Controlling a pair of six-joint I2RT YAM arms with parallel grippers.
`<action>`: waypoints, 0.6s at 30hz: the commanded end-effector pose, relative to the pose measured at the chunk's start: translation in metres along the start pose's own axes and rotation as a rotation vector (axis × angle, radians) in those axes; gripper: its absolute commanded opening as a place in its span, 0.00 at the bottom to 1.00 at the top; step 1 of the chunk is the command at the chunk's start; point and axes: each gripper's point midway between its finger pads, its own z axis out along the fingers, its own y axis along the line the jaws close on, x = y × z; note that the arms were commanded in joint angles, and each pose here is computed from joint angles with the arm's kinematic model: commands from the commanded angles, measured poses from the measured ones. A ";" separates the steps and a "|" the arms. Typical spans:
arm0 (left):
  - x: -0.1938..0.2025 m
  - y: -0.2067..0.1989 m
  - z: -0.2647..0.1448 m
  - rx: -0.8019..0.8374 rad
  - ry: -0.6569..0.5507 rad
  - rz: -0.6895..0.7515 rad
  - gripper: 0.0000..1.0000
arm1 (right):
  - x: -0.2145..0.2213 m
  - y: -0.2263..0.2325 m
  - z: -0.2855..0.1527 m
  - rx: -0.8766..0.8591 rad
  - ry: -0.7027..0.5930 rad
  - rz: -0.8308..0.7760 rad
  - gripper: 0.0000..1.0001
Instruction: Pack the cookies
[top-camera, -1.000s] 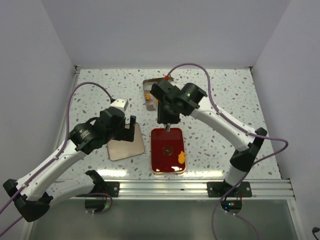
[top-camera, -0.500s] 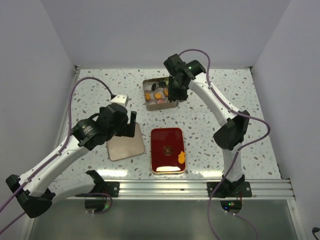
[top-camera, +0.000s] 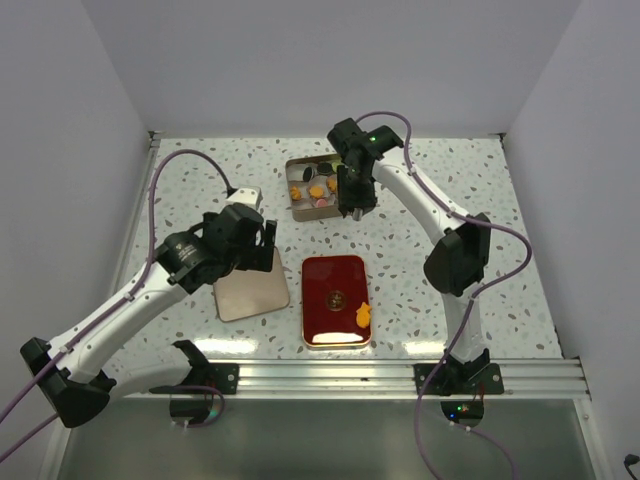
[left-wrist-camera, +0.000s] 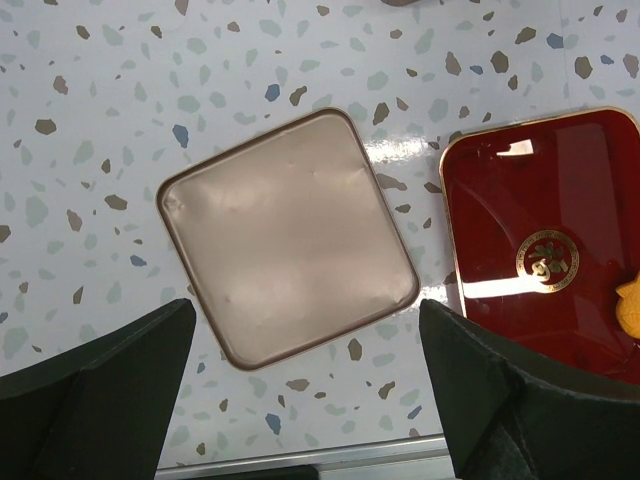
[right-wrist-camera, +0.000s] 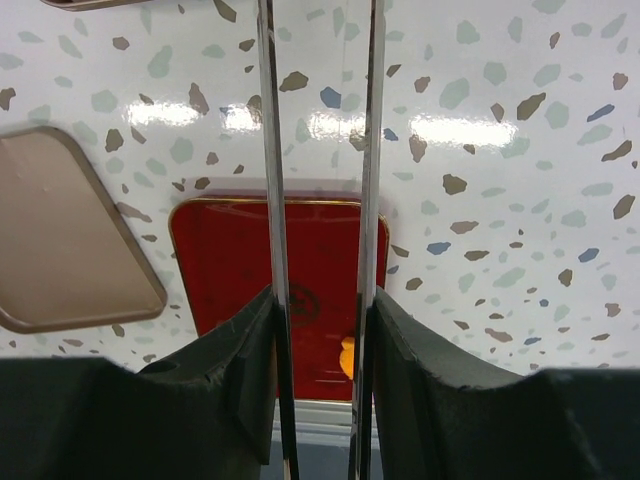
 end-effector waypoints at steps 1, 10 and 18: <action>-0.018 -0.002 -0.007 0.004 -0.053 -0.053 1.00 | -0.003 -0.003 0.002 0.000 -0.001 -0.018 0.40; -0.016 -0.002 -0.006 0.002 -0.048 -0.074 1.00 | -0.005 -0.012 -0.001 0.021 -0.008 -0.025 0.48; -0.019 -0.004 -0.007 0.004 -0.053 -0.087 1.00 | -0.019 -0.026 -0.034 0.033 -0.101 0.000 0.49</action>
